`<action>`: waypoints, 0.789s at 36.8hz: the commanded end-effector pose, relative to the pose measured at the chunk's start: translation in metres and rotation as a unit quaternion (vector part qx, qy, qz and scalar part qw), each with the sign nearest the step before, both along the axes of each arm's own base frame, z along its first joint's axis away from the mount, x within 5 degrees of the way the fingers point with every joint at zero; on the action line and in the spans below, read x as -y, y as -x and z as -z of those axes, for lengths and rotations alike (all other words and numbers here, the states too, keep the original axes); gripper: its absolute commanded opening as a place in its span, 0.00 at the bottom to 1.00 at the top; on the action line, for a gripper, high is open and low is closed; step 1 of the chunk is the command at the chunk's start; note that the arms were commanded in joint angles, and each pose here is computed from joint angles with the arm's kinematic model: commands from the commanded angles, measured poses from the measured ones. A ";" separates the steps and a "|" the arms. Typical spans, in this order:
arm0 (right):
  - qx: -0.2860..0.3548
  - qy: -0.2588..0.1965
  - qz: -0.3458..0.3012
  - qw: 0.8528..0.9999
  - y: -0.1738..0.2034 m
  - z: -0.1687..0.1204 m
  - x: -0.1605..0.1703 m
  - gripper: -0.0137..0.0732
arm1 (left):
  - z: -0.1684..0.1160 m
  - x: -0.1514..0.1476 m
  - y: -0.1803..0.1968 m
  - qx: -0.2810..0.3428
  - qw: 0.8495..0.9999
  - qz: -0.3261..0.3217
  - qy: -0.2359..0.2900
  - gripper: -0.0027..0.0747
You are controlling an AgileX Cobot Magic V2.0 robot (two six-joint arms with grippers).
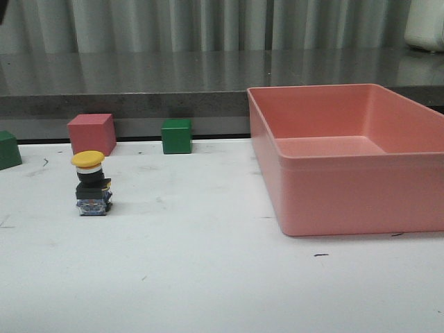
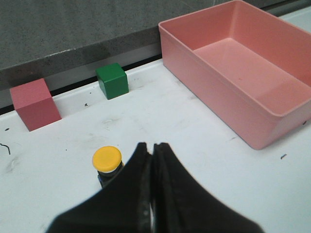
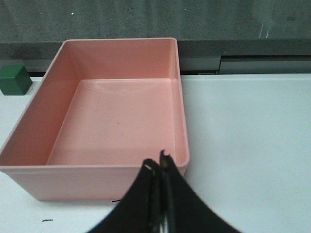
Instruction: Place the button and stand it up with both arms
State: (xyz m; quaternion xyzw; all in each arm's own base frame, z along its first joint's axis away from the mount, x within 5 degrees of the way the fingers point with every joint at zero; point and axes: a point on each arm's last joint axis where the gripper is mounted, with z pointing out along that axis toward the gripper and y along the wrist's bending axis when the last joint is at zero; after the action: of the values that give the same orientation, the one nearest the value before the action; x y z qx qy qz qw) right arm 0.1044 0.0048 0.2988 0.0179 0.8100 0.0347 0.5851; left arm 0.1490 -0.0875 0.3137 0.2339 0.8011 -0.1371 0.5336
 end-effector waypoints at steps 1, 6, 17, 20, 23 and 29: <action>0.055 0.010 -0.005 0.998 -0.001 -0.016 0.000 0.08 | -0.019 -0.009 0.017 0.032 0.999 0.004 0.014 0.01; 0.055 0.010 -0.005 0.998 -0.001 -0.016 0.000 0.08 | -0.025 -0.019 0.035 0.036 0.999 0.005 0.016 0.01; 0.055 0.010 -0.005 0.998 -0.001 -0.016 0.000 0.08 | -0.031 -0.029 0.051 0.055 0.998 0.005 0.027 0.01; 0.055 0.010 -0.005 0.998 -0.001 -0.016 0.000 0.08 | -0.032 -0.029 0.051 0.056 0.998 0.005 0.028 0.01; 0.055 0.010 -0.005 0.998 -0.001 -0.016 0.000 0.08 | -0.032 -0.029 0.051 0.056 0.998 0.005 0.028 0.01; 0.055 0.010 -0.005 0.998 -0.001 -0.016 0.000 0.08 | -0.032 -0.029 0.051 0.056 0.998 0.005 0.028 0.01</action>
State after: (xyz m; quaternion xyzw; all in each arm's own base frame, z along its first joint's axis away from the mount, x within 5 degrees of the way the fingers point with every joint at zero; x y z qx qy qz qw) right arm 0.1044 0.0048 0.2988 0.0174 0.8100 0.0340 0.5851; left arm 0.0970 -0.0574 0.3302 0.2368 0.7924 -0.1371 0.5452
